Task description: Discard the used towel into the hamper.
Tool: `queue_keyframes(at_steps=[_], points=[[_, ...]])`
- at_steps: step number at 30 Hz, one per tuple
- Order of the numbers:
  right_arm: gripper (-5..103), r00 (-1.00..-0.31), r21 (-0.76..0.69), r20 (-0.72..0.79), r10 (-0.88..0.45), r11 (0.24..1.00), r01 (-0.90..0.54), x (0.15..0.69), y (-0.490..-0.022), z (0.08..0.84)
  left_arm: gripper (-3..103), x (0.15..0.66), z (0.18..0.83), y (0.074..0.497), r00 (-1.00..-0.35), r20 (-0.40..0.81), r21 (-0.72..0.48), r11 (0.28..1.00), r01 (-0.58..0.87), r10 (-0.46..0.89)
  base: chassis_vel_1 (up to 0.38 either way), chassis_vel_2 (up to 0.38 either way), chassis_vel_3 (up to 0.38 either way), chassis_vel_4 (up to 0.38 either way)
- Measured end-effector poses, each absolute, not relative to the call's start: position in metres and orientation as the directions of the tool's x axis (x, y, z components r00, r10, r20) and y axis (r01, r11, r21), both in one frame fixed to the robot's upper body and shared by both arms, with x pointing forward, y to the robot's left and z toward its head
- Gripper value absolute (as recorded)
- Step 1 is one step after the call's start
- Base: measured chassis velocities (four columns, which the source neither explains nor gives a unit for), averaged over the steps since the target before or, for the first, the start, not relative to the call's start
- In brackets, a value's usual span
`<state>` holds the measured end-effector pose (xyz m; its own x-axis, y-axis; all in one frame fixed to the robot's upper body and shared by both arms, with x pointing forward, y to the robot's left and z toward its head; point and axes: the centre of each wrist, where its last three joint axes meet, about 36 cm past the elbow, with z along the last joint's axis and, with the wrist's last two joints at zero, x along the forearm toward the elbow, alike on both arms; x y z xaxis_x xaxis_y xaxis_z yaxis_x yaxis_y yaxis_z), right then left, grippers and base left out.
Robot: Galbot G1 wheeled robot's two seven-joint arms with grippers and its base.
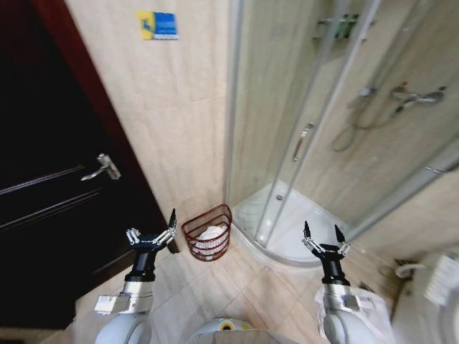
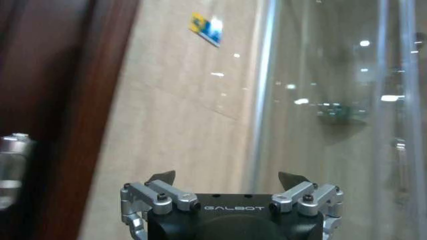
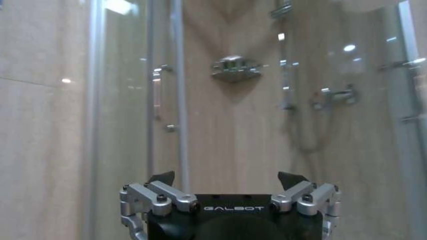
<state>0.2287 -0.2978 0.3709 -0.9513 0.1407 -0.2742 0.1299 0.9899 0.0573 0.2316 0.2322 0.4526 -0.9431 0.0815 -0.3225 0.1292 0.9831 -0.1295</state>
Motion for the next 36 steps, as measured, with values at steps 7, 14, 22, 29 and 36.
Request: queue_keyframes(at_steps=[7,14,22,29,36], points=[[100,-0.952,0.050,-0.269,0.148,0.989,0.140,0.227,-0.299,0.374,100,0.231,0.454,0.231,-0.941,-0.326,-0.131,0.982,0.137,0.087,-0.128,-0.117,-0.116,-0.126],[100,-0.950,0.035,-0.260,0.171,0.985,0.168,0.226,-0.299,0.379,100,0.231,0.454,0.229,-0.941,-0.326,-0.134,0.980,0.144,0.094,-0.128,-0.124,-0.119,-0.129],[100,-0.943,-0.002,-0.261,0.206,0.977,0.214,0.226,-0.299,0.381,100,0.231,0.454,0.228,-0.940,-0.327,-0.137,0.980,0.148,0.096,-0.120,-0.126,-0.115,-0.119],[100,-0.928,-0.030,-0.284,0.243,0.965,0.262,0.227,-0.299,0.382,100,0.231,0.454,0.226,-0.940,-0.327,-0.142,0.979,0.148,0.095,-0.127,-0.125,-0.126,-0.122],[100,-0.924,-0.028,-0.290,0.247,0.963,0.266,0.225,-0.299,0.384,100,0.230,0.455,0.224,-0.943,-0.323,-0.154,0.978,0.140,0.084,-0.120,-0.124,-0.121,-0.133]])
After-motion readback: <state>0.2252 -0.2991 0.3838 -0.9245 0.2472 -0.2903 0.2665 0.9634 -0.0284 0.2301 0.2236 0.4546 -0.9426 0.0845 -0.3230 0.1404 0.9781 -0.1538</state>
